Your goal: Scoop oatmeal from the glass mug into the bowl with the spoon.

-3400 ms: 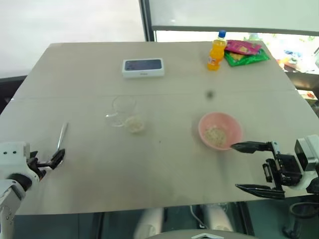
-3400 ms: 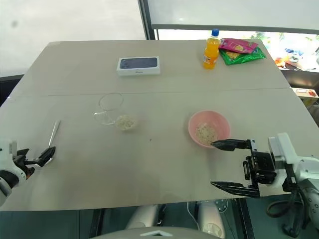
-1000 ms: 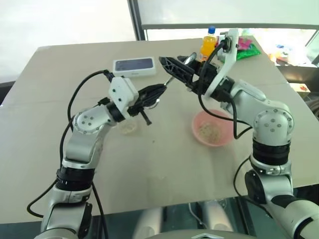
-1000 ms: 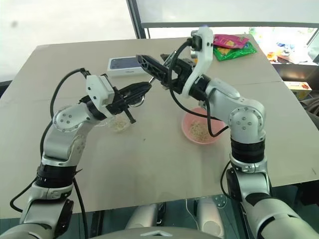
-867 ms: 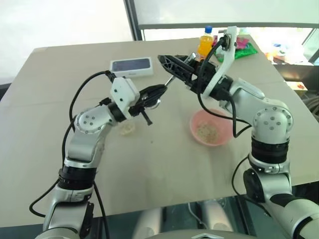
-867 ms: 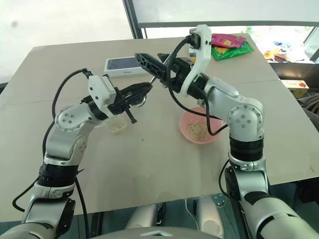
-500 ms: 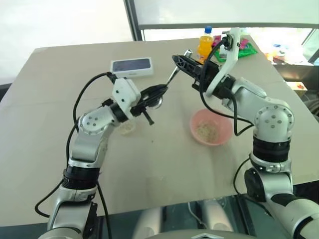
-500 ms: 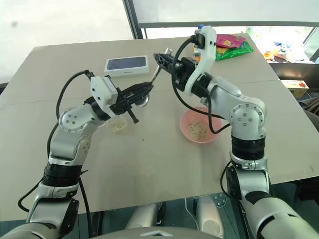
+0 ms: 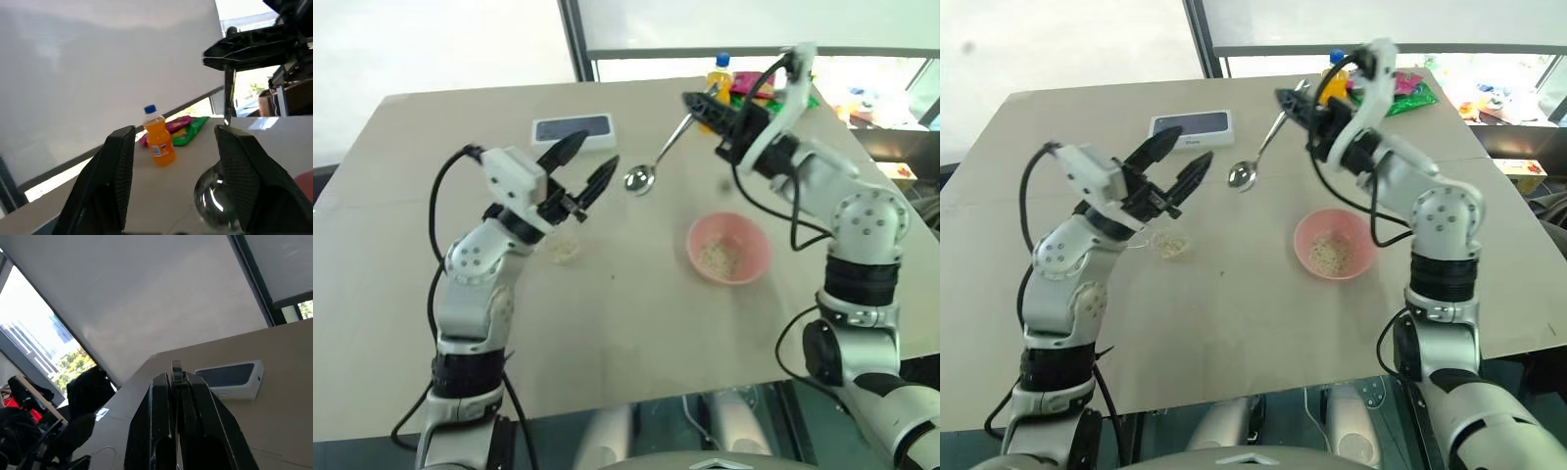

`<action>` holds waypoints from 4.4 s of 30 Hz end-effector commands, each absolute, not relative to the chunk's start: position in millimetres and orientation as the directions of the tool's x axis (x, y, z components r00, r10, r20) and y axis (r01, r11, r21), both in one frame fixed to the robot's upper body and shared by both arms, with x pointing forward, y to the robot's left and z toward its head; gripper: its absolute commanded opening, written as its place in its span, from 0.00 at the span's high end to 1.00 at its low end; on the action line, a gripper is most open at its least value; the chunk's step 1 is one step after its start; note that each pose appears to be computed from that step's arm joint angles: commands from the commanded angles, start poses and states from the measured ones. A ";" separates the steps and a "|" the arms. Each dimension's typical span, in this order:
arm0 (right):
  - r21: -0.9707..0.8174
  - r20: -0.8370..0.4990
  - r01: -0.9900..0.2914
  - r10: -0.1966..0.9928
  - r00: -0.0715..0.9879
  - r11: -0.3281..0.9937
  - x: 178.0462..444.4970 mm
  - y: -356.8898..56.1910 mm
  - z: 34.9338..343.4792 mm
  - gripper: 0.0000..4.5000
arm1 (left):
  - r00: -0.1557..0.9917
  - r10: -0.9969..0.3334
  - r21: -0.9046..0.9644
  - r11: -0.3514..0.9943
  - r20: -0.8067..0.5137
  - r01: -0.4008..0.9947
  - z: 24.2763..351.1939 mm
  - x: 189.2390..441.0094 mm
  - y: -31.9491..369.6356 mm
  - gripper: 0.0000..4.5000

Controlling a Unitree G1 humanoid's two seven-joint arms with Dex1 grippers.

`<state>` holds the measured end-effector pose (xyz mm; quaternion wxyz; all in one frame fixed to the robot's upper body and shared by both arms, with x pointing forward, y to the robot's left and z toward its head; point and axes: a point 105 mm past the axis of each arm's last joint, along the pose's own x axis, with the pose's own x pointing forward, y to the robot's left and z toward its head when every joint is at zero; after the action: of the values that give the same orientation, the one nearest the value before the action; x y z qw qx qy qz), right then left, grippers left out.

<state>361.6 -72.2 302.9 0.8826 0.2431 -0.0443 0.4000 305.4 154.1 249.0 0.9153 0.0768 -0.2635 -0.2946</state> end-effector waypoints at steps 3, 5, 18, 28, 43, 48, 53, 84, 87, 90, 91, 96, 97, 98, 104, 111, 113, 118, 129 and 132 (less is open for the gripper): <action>0.372 0.334 -0.689 0.603 0.725 0.622 376.7 -110.6 318.3 1.00 | 0.701 -0.469 0.197 0.878 0.537 0.436 272.1 278.2 166.9 0.38; 0.365 0.326 -0.671 0.586 0.742 0.646 381.7 -120.1 315.1 1.00 | 0.762 -0.365 0.122 0.926 0.534 0.358 263.6 273.2 183.5 0.38; 0.339 0.302 -0.600 0.521 0.799 0.724 398.5 -156.0 307.4 1.00 | 0.932 0.023 0.106 0.992 0.362 -0.065 174.6 241.9 263.1 0.38; 0.341 0.311 -0.590 0.504 0.806 0.732 395.8 -155.1 303.6 1.00 | 0.973 0.004 0.188 0.981 0.233 -0.049 136.7 258.5 276.6 0.38; 0.332 0.331 -0.588 0.493 0.805 0.737 385.5 -152.9 301.6 1.00 | 0.969 -0.064 0.223 0.975 0.239 0.009 141.8 284.7 265.0 0.38; 0.333 0.326 -0.577 0.483 0.812 0.746 386.7 -156.8 298.8 1.00 | 0.964 -0.082 0.219 0.975 0.252 0.026 146.7 289.2 261.6 0.38; 0.329 0.324 -0.576 0.483 0.813 0.748 386.9 -155.9 297.2 1.00 | 0.969 -0.044 0.197 0.980 0.243 -0.005 144.4 291.5 267.9 0.64; 0.239 0.399 -0.729 0.619 0.676 0.642 362.4 -108.0 332.8 1.00 | 0.943 -0.211 0.206 0.965 0.256 0.160 160.0 338.3 234.2 0.93; 0.227 0.406 -0.748 0.638 0.654 0.623 359.0 -101.4 336.4 1.00 | 0.936 -0.234 0.217 0.960 0.262 0.178 159.7 345.4 226.8 0.93; 0.234 0.403 -0.741 0.631 0.663 0.629 360.6 -101.8 333.8 1.00 | 0.921 -0.266 0.194 0.957 0.286 0.216 162.6 348.1 220.0 0.93; 0.235 0.403 -0.737 0.627 0.667 0.633 361.0 -102.4 333.3 1.00 | 0.916 -0.274 0.194 0.955 0.292 0.224 163.9 349.3 218.0 0.97; 0.226 0.425 -0.759 0.639 0.641 0.611 353.9 -97.0 343.0 1.00 | 0.915 -0.292 0.209 0.948 0.279 0.239 165.2 363.5 207.6 0.97; 0.221 0.428 -0.766 0.646 0.632 0.603 352.0 -94.7 345.0 1.00 | 0.912 -0.301 0.205 0.947 0.280 0.249 165.7 366.5 204.1 0.97; 0.216 0.429 -0.774 0.654 0.623 0.596 350.5 -92.2 346.4 1.00 | 0.909 -0.309 0.199 0.945 0.278 0.260 165.4 369.8 200.3 0.97; 0.183 0.433 -0.837 0.722 0.540 0.516 337.2 -70.8 361.1 1.00 | 0.887 -0.388 0.196 0.917 0.250 0.346 164.6 389.5 174.1 0.97; 0.093 0.332 -0.861 0.799 0.501 0.501 336.1 -46.5 350.4 1.00 | 0.823 -0.513 0.269 0.851 0.243 0.451 174.6 406.2 143.8 0.97; 0.061 0.269 -0.821 0.783 0.561 0.567 347.2 -46.7 334.6 1.00 | 0.801 -0.542 0.301 0.831 0.253 0.467 178.2 406.2 138.8 0.97; -0.142 0.129 -0.761 0.774 0.620 0.633 358.4 -49.3 299.0 1.00 | 0.783 -0.566 0.355 0.809 0.259 0.468 183.7 408.3 136.7 0.97; -0.036 0.010 -0.843 0.844 0.536 0.536 340.1 -12.0 252.5 1.00 | 0.736 -0.626 0.468 0.748 0.259 0.471 198.8 415.3 122.1 0.97; -0.002 -0.005 -0.825 0.825 0.565 0.565 343.6 -14.3 245.3 1.00 | 0.734 -0.627 0.462 0.749 0.261 0.476 196.5 414.7 120.7 0.97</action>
<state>348.5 -13.0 236.8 0.8864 -0.0069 0.0161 0.4625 415.5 121.9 169.5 0.9212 0.1772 -0.1558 -0.3093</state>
